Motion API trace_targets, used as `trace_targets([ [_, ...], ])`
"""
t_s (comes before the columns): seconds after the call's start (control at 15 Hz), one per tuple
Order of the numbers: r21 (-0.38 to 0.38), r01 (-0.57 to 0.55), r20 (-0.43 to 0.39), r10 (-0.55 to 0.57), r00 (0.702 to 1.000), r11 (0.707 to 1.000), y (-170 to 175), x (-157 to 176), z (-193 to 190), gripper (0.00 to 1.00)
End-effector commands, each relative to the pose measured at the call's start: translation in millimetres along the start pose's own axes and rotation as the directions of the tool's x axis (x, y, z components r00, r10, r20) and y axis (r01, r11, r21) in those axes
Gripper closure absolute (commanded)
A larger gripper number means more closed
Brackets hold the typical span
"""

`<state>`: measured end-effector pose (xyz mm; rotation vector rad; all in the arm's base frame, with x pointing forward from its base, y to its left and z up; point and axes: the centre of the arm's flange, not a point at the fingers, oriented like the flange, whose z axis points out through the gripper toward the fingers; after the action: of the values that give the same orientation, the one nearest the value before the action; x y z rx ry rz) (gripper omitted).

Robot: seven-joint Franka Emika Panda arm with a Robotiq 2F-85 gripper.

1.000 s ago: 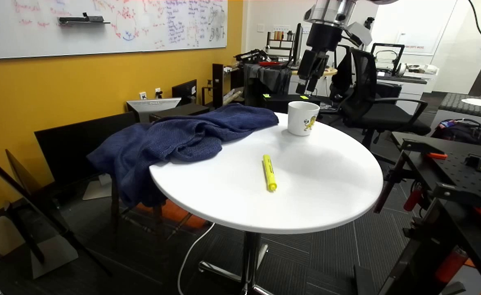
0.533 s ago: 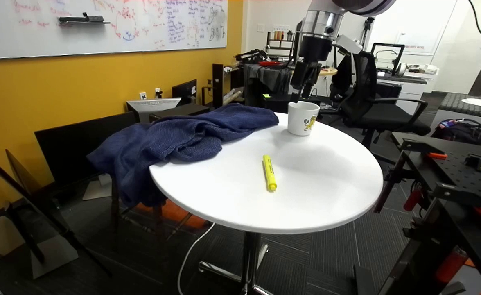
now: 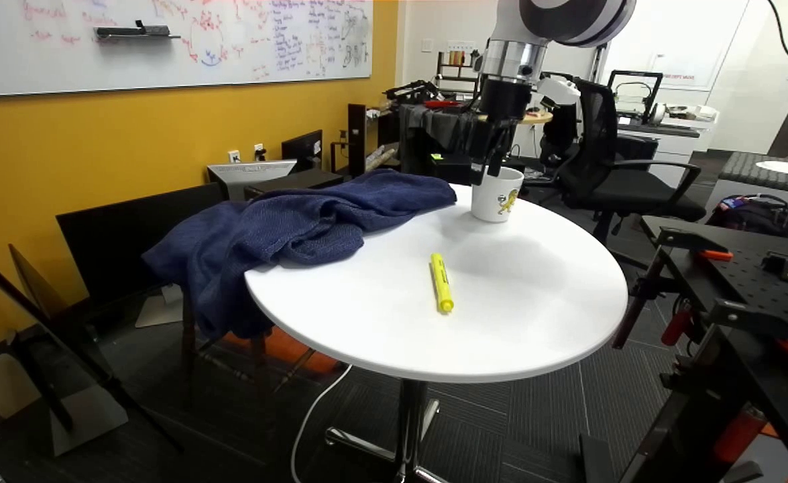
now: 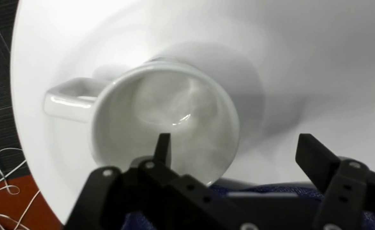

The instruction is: Move the mug closer to the yellow marker then put it in the mug

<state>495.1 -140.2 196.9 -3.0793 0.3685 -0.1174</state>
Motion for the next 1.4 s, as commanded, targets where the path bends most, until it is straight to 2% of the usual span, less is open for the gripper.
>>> trace_targets([
  [0.0,0.007,-0.021,0.026,0.021,0.999,1.000,-1.4,11.4,9.1,0.03],
  [0.07,0.007,-0.021,0.029,0.021,0.999,1.000,-1.1,12.2,11.4,0.03],
  [0.13,0.006,-0.024,0.031,0.024,0.999,1.000,-0.8,12.7,13.1,0.10],
  [0.27,0.005,-0.029,0.033,0.028,0.999,1.000,0.6,13.4,15.8,0.35],
  [0.33,0.006,-0.029,0.034,0.029,0.999,1.000,1.2,13.4,16.5,0.44],
  [0.8,0.002,-0.036,0.038,0.036,0.999,0.999,4.2,16.1,16.9,0.98],
  [0.93,0.000,-0.049,0.041,0.048,0.998,0.999,4.6,16.5,16.2,1.00],
  [1.0,-0.001,-0.051,0.039,0.051,0.998,0.999,4.6,17.9,15.4,0.97],
  [1.33,-0.012,-0.064,0.034,0.064,0.997,0.998,2.0,19.2,10.7,0.97],
])
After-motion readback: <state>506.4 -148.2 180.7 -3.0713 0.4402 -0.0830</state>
